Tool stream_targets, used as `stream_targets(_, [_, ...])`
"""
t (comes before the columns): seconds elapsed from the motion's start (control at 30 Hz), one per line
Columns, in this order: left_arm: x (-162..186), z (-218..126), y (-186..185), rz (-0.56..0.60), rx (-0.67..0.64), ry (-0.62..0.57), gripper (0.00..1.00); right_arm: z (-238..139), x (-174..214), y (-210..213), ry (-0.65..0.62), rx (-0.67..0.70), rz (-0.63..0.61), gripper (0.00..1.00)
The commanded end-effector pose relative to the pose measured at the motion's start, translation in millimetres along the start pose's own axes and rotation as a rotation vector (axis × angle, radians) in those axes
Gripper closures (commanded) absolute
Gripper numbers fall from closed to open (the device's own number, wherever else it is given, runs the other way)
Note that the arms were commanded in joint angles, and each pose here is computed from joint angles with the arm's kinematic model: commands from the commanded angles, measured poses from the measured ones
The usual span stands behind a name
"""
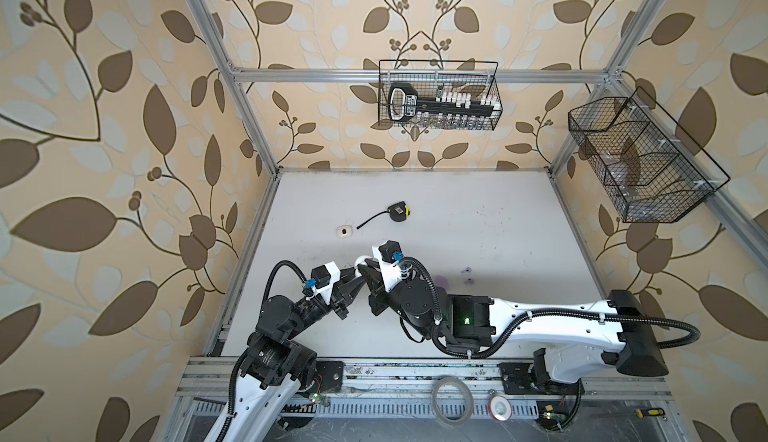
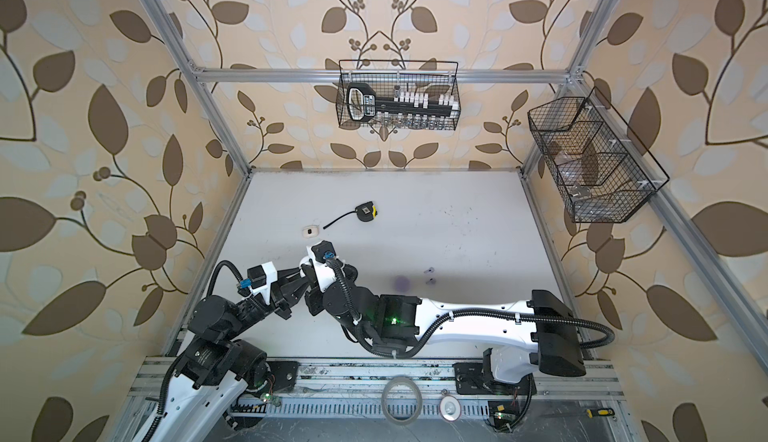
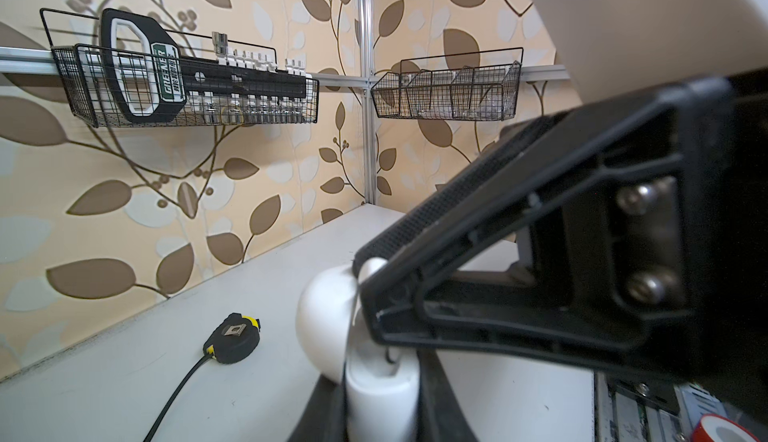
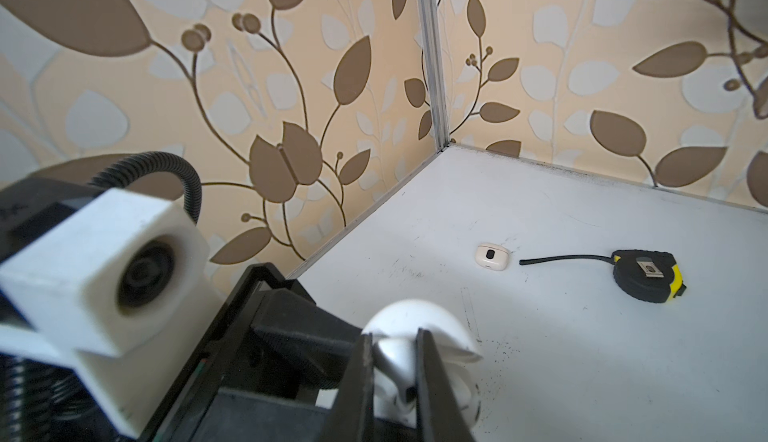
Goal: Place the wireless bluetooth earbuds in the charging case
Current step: 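Lower the white earbud into the empty slot of the case, then open the right gripper to release the earbud into the case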
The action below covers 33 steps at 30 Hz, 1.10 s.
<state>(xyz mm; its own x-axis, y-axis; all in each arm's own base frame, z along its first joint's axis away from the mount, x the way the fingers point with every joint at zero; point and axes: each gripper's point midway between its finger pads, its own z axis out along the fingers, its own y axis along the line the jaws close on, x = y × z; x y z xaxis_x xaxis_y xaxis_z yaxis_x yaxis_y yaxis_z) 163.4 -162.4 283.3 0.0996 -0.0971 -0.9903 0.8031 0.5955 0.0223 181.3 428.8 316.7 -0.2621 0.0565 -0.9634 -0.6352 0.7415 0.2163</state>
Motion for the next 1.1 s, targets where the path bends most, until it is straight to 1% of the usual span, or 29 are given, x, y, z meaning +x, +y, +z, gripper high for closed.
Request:
stream_targets(0.0, [-41.3, -5.0, -10.9, 0.065, 0.037, -0.11, 1.0, -1.5, 12.9, 6.4, 0.035, -0.039, -0.024, 0.87])
stream_targets(0.1, [-41.2, -5.2, -11.5, 0.066, 0.04, -0.11, 1.0, -0.4, 15.6, 7.2, 0.04, -0.04, -0.027, 0.86])
stream_targets(0.2, [-41.7, -5.6, -11.8, 0.068, 0.04, -0.112, 1.0, -0.6, 15.8, 5.2, 0.04, -0.031, -0.026, 0.79])
stream_targets(0.3, [-41.6, -6.0, -12.0, 0.068, 0.04, -0.114, 1.0, -1.0, 15.7, 4.0, 0.037, -0.026, -0.024, 0.75])
stream_targets(0.53, [-41.5, -5.9, -12.0, 0.068, 0.041, -0.114, 1.0, -1.8, 13.5, 4.0, 0.033, -0.026, -0.027, 0.73])
stream_targets(0.63, [-41.1, -5.9, -11.9, 0.071, 0.04, -0.113, 1.0, -8.0, 2.8, 1.9, 0.017, -0.015, -0.036, 0.72])
stream_targets(0.73, [-40.0, -6.2, -13.8, 0.093, 0.049, -0.112, 1.0, -23.9, -16.6, 1.2, -0.007, -0.012, -0.051, 0.7])
stream_targets(0.8, [-37.7, -6.9, -17.6, 0.116, 0.07, -0.113, 1.0, -36.8, -30.6, -3.0, -0.019, -0.01, -0.049, 0.69])
stream_targets(0.9, [-36.2, -8.9, -30.3, 0.158, 0.141, -0.128, 1.0, -49.3, -40.1, -18.7, -0.01, 0.027, -0.047, 0.69])
stream_targets(1.0, [-36.7, -10.8, -43.5, 0.181, 0.22, -0.148, 1.0, -50.4, -35.4, -47.7, 0.036, 0.083, -0.029, 0.69])
stream_targets(1.07, [-36.3, -11.2, -51.2, 0.186, 0.273, -0.152, 1.0, -47.1, -26.3, -63.3, 0.08, 0.068, -0.001, 0.7])
